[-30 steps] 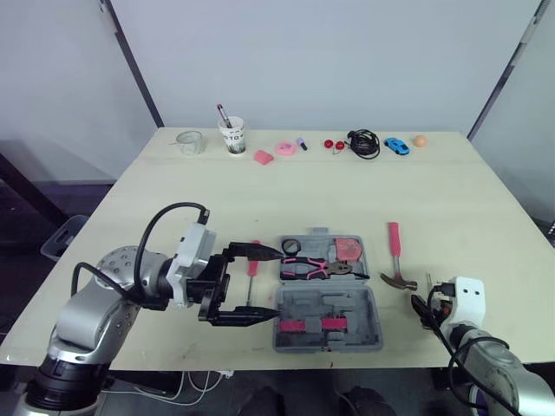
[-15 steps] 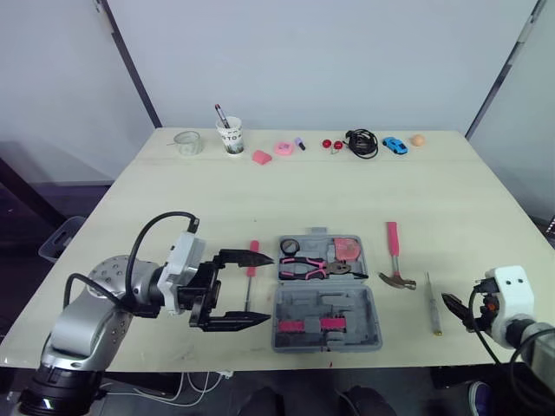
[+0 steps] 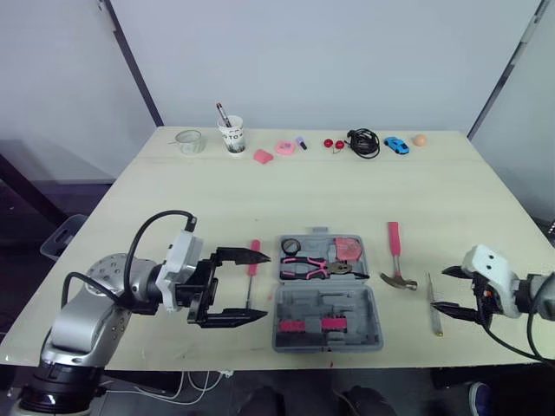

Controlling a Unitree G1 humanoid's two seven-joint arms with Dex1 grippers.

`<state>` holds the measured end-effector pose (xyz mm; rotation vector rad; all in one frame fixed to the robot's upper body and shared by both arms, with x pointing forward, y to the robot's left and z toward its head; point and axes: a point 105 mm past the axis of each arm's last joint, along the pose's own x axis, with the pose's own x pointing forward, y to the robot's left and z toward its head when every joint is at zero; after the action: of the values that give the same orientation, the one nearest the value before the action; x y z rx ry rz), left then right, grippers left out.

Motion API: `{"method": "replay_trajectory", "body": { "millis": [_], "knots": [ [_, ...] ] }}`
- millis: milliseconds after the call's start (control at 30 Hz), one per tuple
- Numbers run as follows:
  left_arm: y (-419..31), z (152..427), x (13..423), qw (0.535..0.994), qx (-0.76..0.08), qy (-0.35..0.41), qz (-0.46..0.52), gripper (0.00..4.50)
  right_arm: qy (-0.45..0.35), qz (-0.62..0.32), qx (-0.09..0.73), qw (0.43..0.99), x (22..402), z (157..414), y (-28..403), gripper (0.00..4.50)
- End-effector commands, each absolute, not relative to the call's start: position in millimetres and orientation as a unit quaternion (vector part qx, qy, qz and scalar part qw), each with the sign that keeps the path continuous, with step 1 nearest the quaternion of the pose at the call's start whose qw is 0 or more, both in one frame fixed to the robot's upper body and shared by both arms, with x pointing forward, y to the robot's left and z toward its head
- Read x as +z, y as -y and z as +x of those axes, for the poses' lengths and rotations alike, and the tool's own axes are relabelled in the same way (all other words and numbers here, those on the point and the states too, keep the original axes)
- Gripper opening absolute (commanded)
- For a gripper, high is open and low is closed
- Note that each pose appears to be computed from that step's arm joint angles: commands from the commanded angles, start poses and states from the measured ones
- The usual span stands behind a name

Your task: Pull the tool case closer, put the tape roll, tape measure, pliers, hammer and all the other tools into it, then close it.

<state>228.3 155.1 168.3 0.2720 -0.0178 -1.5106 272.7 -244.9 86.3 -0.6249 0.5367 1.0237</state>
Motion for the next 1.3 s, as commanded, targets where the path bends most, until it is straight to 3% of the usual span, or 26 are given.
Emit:
{"method": "replay_trajectory", "body": {
  "millis": [33,167,367,533,900,1000,1067,1200,1267,1300],
  "knots": [
    [-157,223,173,0.716,-0.684,0.014,0.137,4.5,-0.23,-0.396,0.551,0.698,87,274,247,4.42],
    [-157,220,172,0.71,-0.688,0.006,0.15,4.5,-0.204,-0.508,0.601,0.583,84,281,252,4.42],
    [-158,215,174,0.705,-0.692,0.0,0.156,4.5,-0.183,-0.556,0.636,0.503,85,292,248,4.42],
    [-156,214,173,0.705,-0.692,0.002,0.156,4.5,-0.176,-0.596,0.673,0.401,69,292,241,4.42],
    [-152,212,174,0.703,-0.693,0.006,0.16,4.5,-0.171,-0.637,0.674,0.334,56,307,236,4.42],
    [-150,211,174,0.703,-0.693,0.007,0.158,4.5,-0.167,-0.637,0.676,0.331,54,308,233,3.58],
    [-150,211,174,0.704,-0.693,0.008,0.158,4.5,-0.165,-0.635,0.677,0.333,52,308,231,2.57],
    [-152,212,174,0.707,-0.69,0.007,0.159,4.5,-0.167,-0.635,0.675,0.337,50,309,232,1.14],
    [-152,212,173,0.707,-0.689,0.008,0.16,4.5,-0.166,-0.635,0.675,0.339,48,308,232,0.13],
    [-151,213,174,0.707,-0.689,0.008,0.16,4.5,-0.163,-0.634,0.675,0.34,48,308,231,0.06]
  ]
}}
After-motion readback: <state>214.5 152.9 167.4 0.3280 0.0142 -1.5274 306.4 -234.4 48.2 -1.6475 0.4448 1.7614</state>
